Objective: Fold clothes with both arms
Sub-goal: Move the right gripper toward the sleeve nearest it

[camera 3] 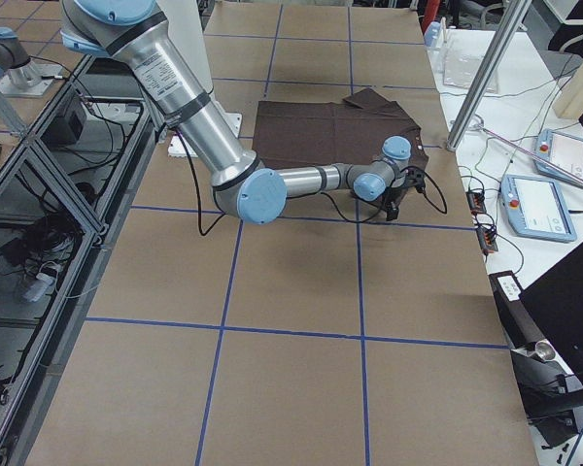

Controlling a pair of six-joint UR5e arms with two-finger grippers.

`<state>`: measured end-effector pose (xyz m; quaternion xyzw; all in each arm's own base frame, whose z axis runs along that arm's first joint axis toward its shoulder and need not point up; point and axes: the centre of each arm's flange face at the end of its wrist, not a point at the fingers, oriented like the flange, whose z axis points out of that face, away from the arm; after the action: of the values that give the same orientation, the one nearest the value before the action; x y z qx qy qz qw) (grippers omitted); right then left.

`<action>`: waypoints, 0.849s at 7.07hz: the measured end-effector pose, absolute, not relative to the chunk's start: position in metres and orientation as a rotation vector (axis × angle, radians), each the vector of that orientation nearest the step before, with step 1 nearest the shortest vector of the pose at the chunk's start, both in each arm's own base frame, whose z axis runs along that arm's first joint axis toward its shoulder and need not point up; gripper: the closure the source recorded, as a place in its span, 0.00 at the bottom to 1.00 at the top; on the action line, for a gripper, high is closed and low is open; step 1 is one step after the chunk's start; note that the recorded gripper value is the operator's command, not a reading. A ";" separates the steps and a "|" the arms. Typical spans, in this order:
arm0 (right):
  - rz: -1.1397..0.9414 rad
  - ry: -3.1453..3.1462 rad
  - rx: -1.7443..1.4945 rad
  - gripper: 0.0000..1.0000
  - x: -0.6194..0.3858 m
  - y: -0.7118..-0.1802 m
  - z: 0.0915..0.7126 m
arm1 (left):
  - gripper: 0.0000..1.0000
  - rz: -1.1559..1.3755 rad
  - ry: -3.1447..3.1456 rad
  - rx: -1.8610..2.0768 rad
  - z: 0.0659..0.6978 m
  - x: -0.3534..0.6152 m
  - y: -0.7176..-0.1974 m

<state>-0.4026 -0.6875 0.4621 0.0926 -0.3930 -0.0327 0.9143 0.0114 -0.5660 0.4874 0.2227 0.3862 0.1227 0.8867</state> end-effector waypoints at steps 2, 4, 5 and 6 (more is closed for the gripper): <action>-0.072 -0.815 0.192 1.00 -0.404 -0.689 0.457 | 0.00 0.254 0.803 0.463 0.487 0.012 -0.566; -0.076 -0.823 0.200 1.00 -0.407 -0.690 0.448 | 0.00 0.253 0.804 0.462 0.487 0.012 -0.566; -0.077 -0.827 0.203 1.00 -0.409 -0.692 0.442 | 0.00 0.253 0.804 0.463 0.486 0.012 -0.567; -0.078 -0.831 0.210 1.00 -0.409 -0.693 0.436 | 0.00 0.254 0.804 0.464 0.486 0.012 -0.567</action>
<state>-0.4093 -0.6933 0.4363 0.1016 -0.4030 -0.0376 0.9088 0.0122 -0.5671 0.4856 0.2230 0.3867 0.1219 0.8865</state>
